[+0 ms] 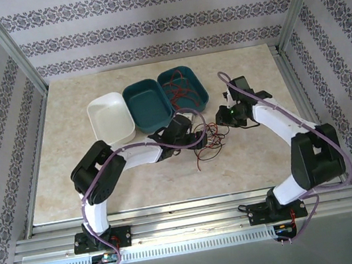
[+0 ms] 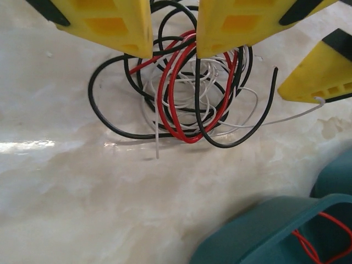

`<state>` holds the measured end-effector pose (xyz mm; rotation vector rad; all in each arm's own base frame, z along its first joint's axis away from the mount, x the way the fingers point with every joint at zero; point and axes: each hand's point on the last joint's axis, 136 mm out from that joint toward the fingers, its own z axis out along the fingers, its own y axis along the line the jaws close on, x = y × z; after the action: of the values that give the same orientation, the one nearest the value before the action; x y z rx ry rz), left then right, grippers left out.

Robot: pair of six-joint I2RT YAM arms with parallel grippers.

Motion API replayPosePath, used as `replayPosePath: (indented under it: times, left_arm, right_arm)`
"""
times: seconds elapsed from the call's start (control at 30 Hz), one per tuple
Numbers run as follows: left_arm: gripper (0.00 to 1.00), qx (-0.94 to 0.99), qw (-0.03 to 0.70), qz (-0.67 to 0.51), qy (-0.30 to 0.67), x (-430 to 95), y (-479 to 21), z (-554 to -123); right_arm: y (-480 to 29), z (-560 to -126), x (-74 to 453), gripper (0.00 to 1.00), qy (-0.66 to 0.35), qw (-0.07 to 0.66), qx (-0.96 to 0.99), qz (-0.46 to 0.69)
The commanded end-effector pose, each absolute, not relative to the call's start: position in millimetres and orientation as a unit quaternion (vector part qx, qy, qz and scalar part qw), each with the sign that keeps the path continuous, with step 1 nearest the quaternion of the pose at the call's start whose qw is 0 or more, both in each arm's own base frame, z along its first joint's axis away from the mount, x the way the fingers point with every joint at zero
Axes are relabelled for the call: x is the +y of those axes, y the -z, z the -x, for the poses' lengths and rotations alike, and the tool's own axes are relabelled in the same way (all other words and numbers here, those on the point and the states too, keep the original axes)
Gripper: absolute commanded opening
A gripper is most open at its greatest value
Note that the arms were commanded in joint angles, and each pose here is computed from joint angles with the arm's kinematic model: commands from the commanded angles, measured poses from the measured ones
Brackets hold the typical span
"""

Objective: Untangle the cables

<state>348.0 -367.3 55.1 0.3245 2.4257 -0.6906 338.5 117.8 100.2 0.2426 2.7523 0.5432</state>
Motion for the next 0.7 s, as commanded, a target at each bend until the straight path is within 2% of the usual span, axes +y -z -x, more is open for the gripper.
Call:
replayPosePath:
  times: [0.0,0.47,0.67]
  left_arm:
    - [0.76,0.907,0.287,-0.136,0.277,-383,-54,-346]
    - [0.74,0.914,0.274,-0.128,0.269,-377,-39,-340]
    - [0.74,0.914,0.277,-0.121,0.270,-372,-40,-338]
  right_arm:
    - [-89,-339,126,0.28,-0.207,0.147,0.964,-0.083]
    - [-45,-332,123,0.27,-0.147,0.101,0.981,-0.071]
    - [-40,-331,138,0.15,-0.165,0.093,0.980,-0.061]
